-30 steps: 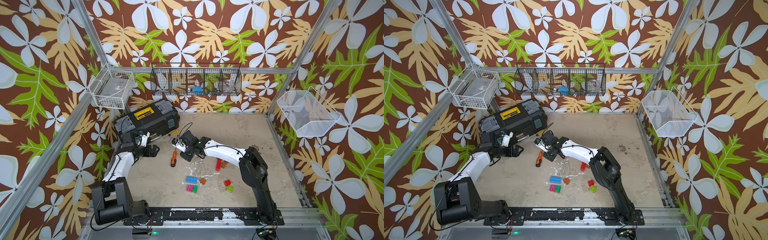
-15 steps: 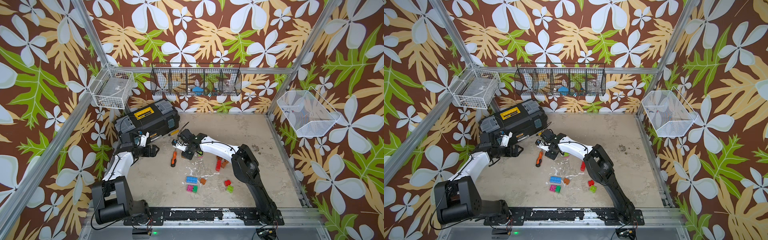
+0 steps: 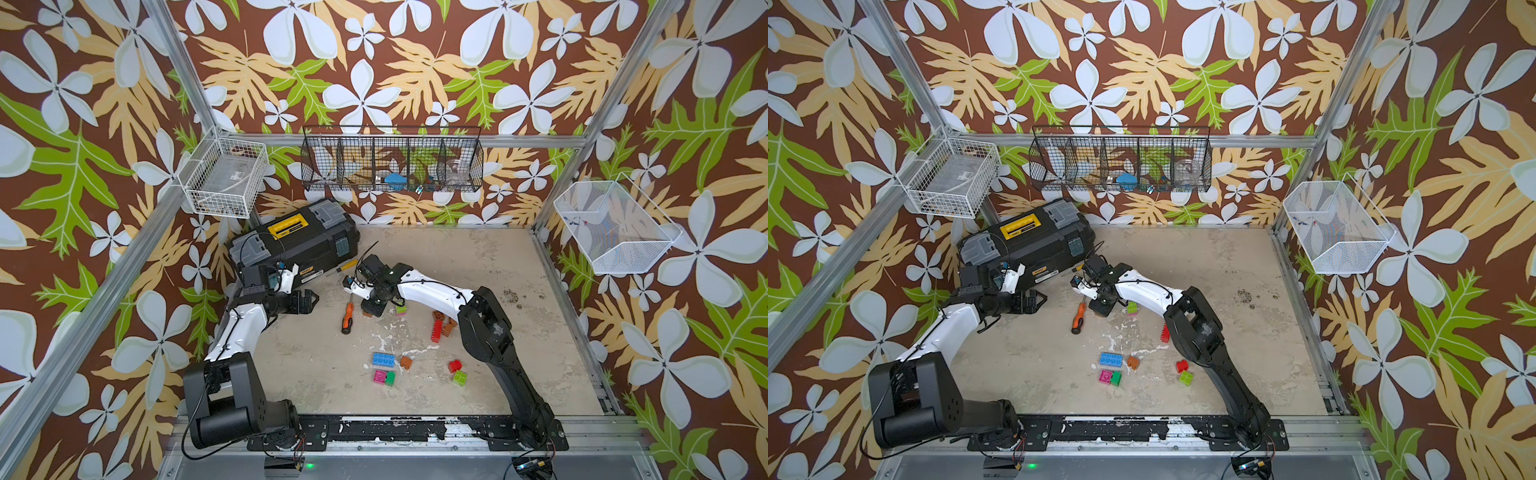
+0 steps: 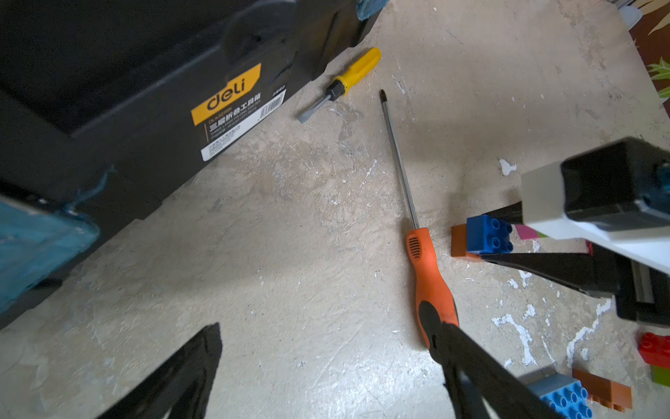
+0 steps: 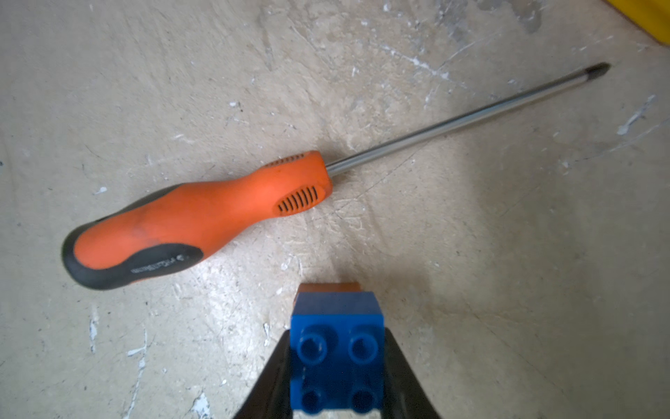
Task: Assemble the letter h with lego
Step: Assemble the lego brick with the lego brick.
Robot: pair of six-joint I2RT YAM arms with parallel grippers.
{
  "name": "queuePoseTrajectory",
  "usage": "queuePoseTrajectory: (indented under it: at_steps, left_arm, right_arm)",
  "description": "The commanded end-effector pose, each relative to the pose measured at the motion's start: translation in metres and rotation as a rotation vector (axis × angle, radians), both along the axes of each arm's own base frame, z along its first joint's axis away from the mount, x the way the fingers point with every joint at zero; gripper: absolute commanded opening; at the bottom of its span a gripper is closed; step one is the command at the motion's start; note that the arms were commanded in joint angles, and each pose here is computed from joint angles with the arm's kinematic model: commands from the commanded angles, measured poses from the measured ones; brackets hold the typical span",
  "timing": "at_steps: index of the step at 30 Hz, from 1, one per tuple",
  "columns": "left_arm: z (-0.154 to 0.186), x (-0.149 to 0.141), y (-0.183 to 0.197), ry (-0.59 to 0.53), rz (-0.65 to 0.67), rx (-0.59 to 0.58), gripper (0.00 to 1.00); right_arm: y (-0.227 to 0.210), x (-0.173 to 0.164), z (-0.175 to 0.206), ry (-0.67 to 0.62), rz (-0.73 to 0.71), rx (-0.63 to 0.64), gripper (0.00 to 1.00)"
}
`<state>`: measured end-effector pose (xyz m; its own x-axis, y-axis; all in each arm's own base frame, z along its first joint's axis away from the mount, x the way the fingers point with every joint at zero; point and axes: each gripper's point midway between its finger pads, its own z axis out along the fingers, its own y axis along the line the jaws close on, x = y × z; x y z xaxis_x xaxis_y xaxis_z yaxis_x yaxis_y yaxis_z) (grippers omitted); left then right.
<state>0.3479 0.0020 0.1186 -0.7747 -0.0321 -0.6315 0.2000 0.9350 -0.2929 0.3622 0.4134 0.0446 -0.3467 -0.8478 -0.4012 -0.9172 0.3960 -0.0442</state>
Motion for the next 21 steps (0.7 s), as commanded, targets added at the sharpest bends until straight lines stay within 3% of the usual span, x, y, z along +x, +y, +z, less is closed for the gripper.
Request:
queuePoseTrajectory:
  at_steps: [1,21]
  left_arm:
    - [-0.001,-0.002,-0.003,0.012,-0.009,-0.017,0.96]
    - [-0.003,-0.003,-0.005,0.018,-0.019,-0.026,0.96]
  right_arm:
    - [-0.013,-0.019,-0.017,0.091,0.001,-0.064,0.32]
    - [-0.033,-0.02,-0.019,0.09,-0.046,-0.103,0.32]
